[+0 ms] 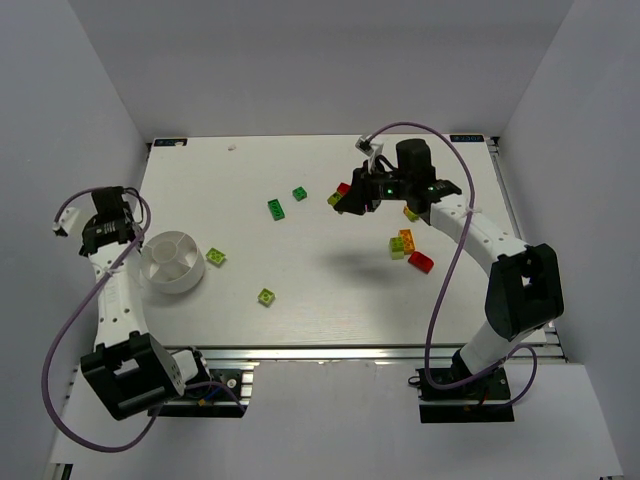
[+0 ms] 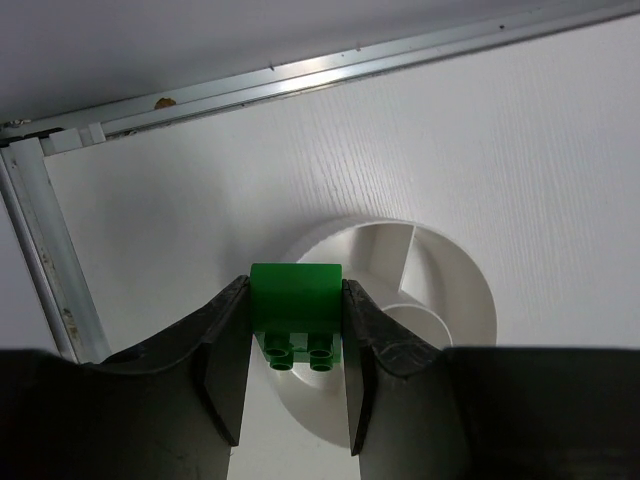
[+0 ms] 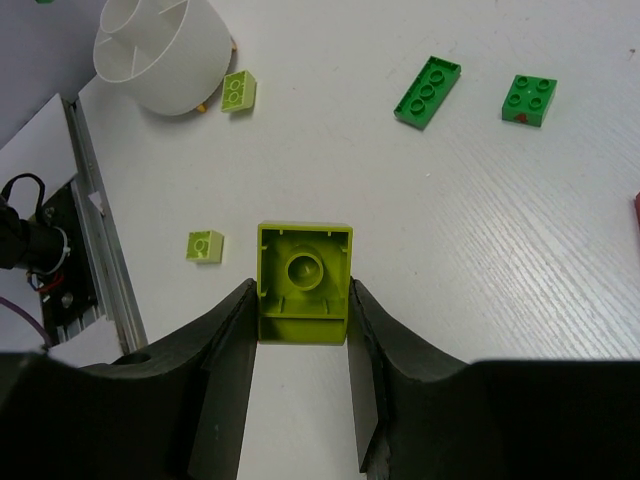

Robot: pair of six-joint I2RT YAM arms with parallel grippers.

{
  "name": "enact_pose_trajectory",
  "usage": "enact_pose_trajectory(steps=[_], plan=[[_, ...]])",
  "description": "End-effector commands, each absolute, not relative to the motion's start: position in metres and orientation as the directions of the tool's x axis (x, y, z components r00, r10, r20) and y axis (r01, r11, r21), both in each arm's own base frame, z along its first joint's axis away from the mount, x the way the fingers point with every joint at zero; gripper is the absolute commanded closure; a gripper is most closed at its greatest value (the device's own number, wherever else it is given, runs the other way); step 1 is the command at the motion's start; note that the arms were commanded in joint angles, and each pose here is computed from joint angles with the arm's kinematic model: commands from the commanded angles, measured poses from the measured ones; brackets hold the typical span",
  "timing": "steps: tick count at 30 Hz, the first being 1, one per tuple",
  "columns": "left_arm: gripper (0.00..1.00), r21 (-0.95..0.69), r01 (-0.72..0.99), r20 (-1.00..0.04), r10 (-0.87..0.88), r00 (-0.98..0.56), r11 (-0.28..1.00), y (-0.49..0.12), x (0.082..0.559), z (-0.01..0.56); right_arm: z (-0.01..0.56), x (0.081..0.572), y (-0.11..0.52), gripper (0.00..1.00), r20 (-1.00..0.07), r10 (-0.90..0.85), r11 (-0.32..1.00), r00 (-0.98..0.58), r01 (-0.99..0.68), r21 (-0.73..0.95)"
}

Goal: Sort the legos into containers by color

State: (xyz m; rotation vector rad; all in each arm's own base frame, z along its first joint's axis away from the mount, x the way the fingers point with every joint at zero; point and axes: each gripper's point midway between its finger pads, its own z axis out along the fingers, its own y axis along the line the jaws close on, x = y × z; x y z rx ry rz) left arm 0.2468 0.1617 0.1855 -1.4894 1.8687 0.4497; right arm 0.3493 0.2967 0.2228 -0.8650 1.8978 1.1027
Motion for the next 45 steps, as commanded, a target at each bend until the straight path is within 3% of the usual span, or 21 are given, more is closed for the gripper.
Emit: enact_pose_trajectory(steps=[1,9,33,38,45], plan=[[1.00,-0.202,-0.966,-0.727,-0.685,0.037,0.162,0.177,0.249,0.199,0.234,0.349,0.299,1.00,-0.877,-0.138,0.381,-0.460,-0.842,0.382],[1.00,-0.231,-0.966,-0.669,-0.740,0.074,0.113,0.178,0.270,0.180,0.245,0.347,0.302,1.00,-0.886,-0.086,0.365,-0.455,-0.842,0.397],[1.00,-0.160,-0.984,-0.624,-0.780,0.043,0.074,0.181,0.284,0.145,0.233,0.356,0.302,1.00,-0.888,-0.105,0.373,-0.447,-0.846,0.381],[0.81,-0.160,-0.984,-0.622,-0.782,0.035,0.083,0.180,0.286,0.144,0.234,0.356,0.301,1.00,-0.890,-0.107,0.379,-0.443,-0.846,0.375],[0.66,-0.181,-0.979,-0.601,-0.799,0.034,0.094,0.175,0.290,0.139,0.234,0.352,0.298,1.00,-0.889,-0.108,0.382,-0.444,-0.845,0.376]])
